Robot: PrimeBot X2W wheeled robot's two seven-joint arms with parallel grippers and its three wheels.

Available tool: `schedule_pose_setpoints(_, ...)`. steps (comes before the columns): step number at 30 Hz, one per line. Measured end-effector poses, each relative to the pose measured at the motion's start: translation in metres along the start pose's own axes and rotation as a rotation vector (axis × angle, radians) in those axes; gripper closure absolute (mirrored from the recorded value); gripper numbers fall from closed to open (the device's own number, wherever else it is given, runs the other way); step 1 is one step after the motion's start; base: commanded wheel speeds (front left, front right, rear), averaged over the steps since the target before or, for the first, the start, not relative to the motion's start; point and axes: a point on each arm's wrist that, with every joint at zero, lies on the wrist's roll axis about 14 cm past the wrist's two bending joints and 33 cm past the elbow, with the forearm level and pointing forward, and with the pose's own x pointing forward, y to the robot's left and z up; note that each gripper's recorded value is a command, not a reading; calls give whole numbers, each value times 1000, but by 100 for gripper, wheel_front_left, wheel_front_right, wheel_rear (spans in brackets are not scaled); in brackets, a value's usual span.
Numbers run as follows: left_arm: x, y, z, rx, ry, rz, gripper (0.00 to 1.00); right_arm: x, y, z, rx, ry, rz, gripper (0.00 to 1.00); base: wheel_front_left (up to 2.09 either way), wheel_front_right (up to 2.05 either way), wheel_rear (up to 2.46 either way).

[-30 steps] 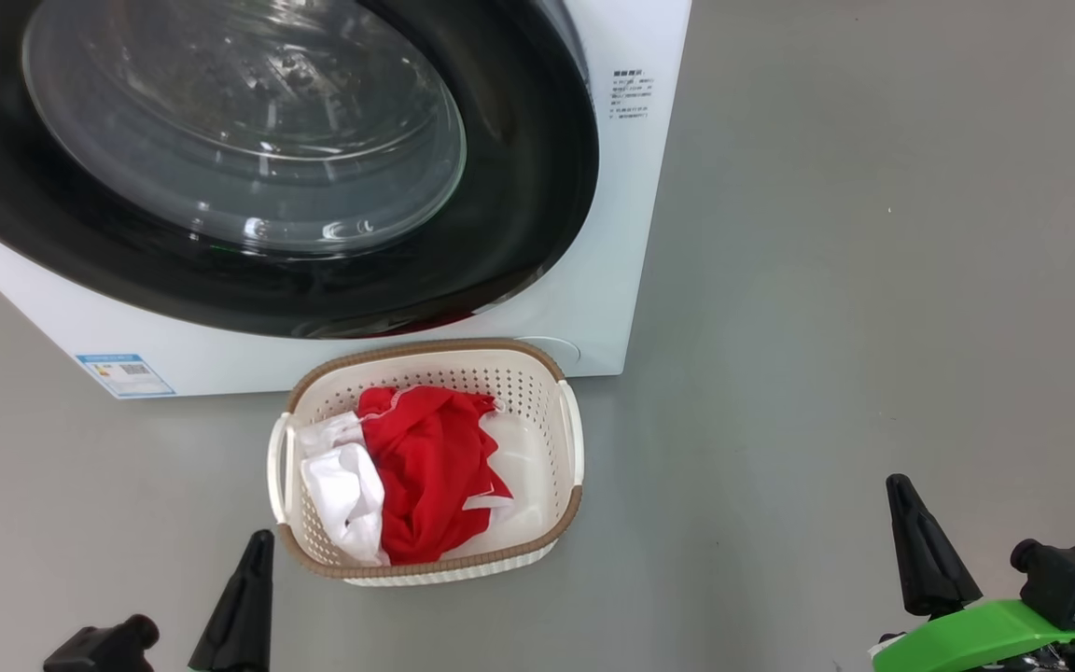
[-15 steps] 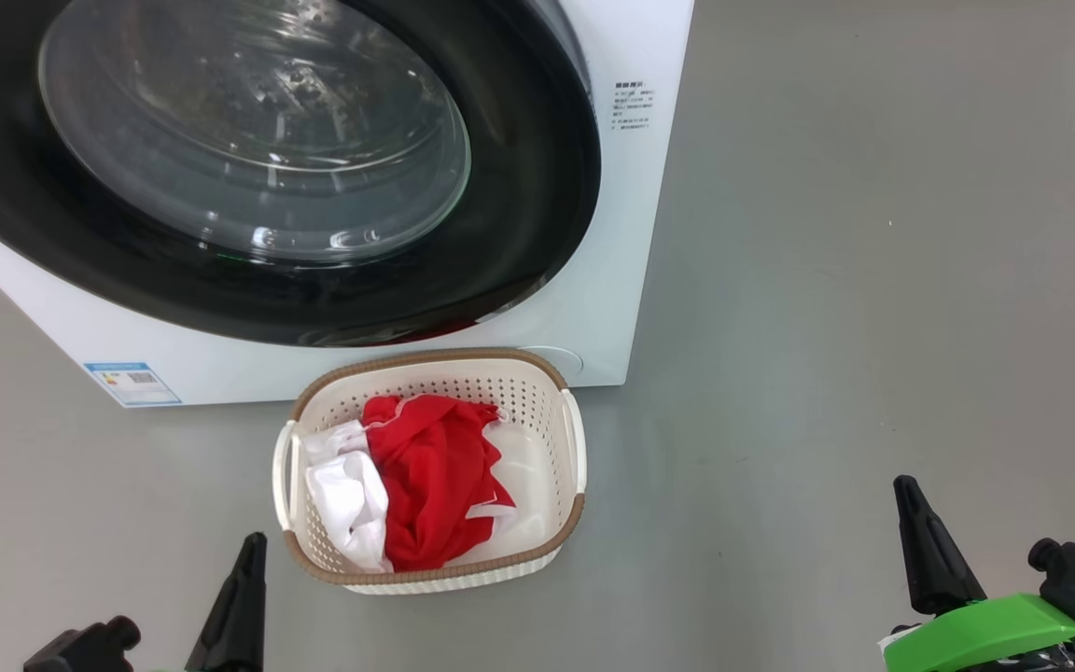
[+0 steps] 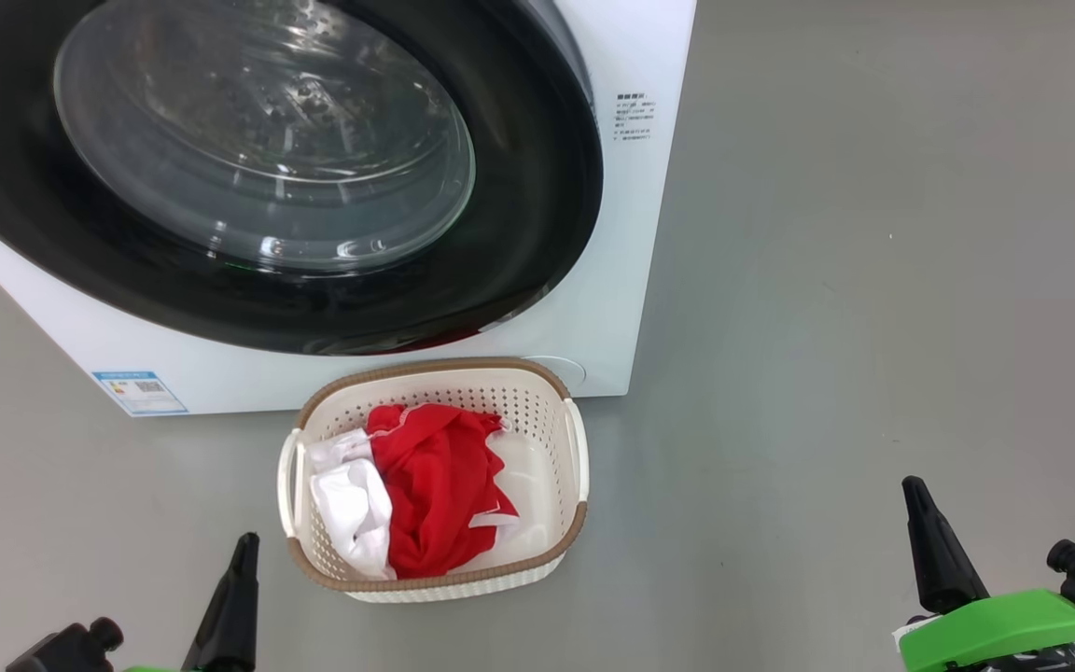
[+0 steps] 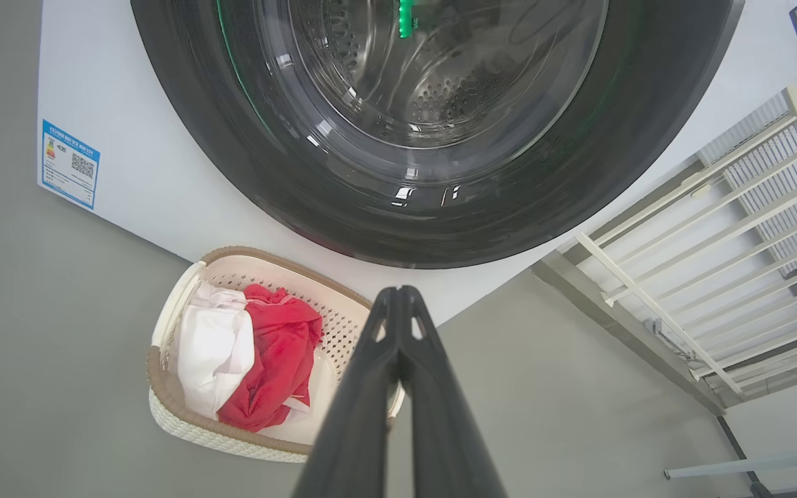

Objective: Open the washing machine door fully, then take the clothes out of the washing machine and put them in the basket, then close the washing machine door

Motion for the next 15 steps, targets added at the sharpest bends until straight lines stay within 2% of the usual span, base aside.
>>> schedule_pose_setpoints(15,-2,1,4,-154,-5,14,100,0,1,5,138,3,-1,100,0,0,0)
